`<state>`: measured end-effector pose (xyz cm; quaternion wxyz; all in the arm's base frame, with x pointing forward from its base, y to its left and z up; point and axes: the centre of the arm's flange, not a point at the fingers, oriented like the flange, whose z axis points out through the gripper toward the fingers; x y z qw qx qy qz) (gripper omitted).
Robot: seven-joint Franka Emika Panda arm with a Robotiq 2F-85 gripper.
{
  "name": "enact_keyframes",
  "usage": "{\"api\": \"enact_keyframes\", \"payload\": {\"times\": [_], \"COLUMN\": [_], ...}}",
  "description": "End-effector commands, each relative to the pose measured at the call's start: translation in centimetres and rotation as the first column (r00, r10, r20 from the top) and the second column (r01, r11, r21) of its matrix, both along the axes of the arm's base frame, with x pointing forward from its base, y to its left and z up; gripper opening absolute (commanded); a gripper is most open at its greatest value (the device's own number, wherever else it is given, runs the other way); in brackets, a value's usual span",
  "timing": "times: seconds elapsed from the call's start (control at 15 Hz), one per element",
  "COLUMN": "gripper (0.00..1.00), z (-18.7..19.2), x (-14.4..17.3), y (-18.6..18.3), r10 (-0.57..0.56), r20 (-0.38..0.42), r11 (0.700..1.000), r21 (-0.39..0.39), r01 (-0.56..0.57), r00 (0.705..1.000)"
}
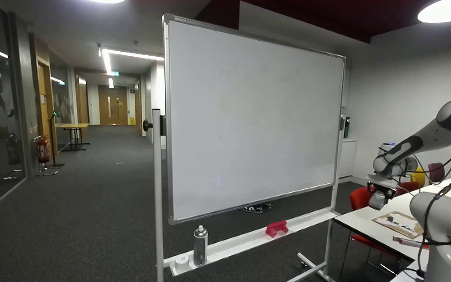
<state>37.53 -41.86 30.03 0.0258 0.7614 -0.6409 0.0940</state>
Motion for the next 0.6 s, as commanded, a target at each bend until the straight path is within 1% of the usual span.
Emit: {"api": "enact_keyframes", "payload": {"times": [0.0, 0.27, 0.53], "gripper": [0.35, 0.35, 0.35], "z": [-2.3, -5.1, -7.9], "x": [2.2, 3.4, 4.6], "y": [-1.6, -2.5, -3.4], "r10": [-0.023, -0.048, -0.068], "r20": [-0.033, -0.065, -0.095], "r11": [0.999, 0.997, 0.995], "r21": [-0.027, -0.070, -0.080], "r01": [0.022, 0.043, 0.061], "r00": [0.999, 0.997, 0.993]}}
